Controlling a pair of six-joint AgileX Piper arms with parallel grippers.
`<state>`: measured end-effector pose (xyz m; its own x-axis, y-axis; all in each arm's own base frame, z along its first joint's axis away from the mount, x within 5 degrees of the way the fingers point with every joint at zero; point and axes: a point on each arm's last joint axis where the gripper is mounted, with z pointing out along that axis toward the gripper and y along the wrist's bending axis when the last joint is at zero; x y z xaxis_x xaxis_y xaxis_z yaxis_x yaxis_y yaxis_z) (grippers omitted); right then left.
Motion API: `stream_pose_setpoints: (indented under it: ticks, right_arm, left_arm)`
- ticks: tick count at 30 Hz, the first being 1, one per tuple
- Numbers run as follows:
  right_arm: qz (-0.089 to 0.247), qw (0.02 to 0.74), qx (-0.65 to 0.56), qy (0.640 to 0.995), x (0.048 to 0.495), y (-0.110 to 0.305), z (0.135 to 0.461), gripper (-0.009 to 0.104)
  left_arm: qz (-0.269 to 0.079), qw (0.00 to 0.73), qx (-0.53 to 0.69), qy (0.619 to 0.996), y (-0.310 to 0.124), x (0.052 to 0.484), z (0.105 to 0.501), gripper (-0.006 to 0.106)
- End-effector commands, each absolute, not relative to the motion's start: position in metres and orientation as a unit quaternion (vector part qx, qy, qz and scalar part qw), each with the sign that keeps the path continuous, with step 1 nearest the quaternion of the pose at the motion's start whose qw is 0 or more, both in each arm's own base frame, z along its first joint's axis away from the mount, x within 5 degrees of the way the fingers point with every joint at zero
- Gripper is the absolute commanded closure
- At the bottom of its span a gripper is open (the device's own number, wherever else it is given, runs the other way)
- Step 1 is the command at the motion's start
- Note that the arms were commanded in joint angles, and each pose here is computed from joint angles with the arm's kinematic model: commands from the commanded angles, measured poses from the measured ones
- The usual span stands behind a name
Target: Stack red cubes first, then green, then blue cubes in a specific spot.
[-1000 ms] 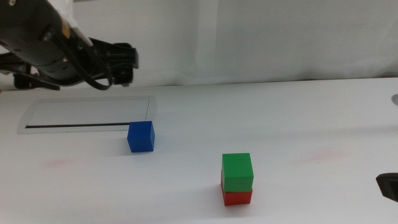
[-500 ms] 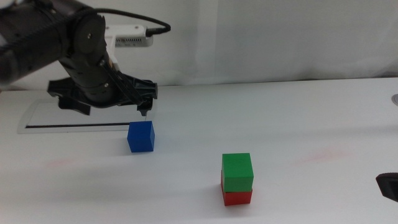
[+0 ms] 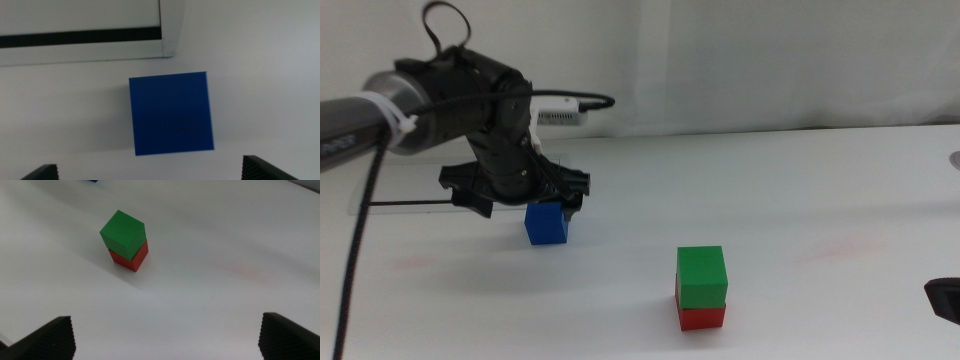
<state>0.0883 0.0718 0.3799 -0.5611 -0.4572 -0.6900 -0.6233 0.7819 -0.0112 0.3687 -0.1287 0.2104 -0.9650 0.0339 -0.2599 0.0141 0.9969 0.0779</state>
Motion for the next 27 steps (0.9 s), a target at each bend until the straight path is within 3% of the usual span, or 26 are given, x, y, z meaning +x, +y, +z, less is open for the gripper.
stream_pose_setpoints:
  ticks: [1, 12, 27]
  right_arm:
    - [0.116, 0.361, -0.310, 0.872, 0.089, 0.071, 0.381, -0.007]
    - [0.117, 0.360, -0.309, 0.872, 0.089, 0.071, 0.381, -0.007]
    - [0.117, 0.360, -0.309, 0.872, 0.089, 0.071, 0.381, -0.007]
  left_arm:
    - [0.036, 0.127, 0.011, 0.991, -0.129, 0.373, 0.199, 0.009]
    - [0.002, 0.126, 0.008, 0.992, -0.134, 0.383, 0.175, 0.011]
    - [-0.005, 0.106, -0.019, 0.994, -0.133, 0.386, 0.158, 0.029]
